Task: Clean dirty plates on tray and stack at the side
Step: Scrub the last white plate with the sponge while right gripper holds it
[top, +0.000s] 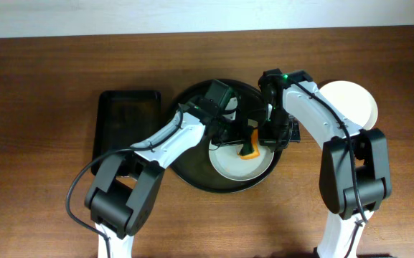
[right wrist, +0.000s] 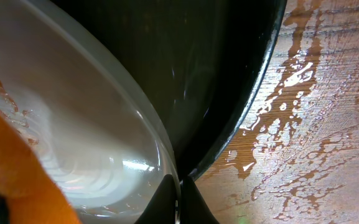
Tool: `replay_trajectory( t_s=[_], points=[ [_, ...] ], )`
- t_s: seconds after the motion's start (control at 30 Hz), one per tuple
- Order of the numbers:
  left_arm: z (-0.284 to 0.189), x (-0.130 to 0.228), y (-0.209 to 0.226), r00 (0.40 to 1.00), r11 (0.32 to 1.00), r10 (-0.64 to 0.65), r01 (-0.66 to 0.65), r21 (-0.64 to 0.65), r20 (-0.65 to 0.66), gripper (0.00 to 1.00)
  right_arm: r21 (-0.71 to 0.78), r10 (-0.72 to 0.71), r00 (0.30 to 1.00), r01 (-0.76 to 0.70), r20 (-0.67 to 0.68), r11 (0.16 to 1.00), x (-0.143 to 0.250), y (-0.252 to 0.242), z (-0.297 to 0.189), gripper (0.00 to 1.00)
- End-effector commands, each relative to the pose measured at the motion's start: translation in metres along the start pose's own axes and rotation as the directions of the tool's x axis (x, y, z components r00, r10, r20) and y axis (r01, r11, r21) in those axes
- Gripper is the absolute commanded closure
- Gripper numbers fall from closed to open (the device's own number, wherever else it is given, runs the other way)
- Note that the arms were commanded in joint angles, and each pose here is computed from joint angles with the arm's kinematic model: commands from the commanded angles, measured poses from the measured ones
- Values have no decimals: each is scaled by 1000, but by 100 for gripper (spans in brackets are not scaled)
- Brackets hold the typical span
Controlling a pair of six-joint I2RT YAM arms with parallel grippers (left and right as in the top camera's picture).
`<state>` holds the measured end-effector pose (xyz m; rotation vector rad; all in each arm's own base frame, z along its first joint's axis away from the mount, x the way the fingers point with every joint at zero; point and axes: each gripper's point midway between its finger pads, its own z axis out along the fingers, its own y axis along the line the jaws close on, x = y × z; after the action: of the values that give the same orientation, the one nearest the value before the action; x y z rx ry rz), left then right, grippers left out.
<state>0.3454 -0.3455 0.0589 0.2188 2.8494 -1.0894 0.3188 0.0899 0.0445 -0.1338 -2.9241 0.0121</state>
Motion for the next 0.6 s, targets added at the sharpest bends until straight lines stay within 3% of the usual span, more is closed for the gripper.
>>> replay_trajectory(
  t_s=[0.0,0.13,0.33,0.5,0.57],
  points=[
    [20,8,-1,999,1000,-27,26,-17,-22,100,-9,-18,1000,18,12,1000,3,4,-5,96],
    [34,8,24,998,995,-53,51,-87,-19,100,-8,-18,1000,18,11,1000,3,4,-5,96],
    [7,-9,81,985,958,-167,172,-228,44,100,-7,-18,1000,18,9,1000,4,3,-5,96],
    [-5,-2,97,981,951,-195,190,-246,2,100,-6,-17,1000,17,5,1000,5,3,-5,96],
    [-8,4,89,988,968,-145,132,-214,-46,100,-6,-17,1000,17,5,1000,5,3,-5,96]
  ],
)
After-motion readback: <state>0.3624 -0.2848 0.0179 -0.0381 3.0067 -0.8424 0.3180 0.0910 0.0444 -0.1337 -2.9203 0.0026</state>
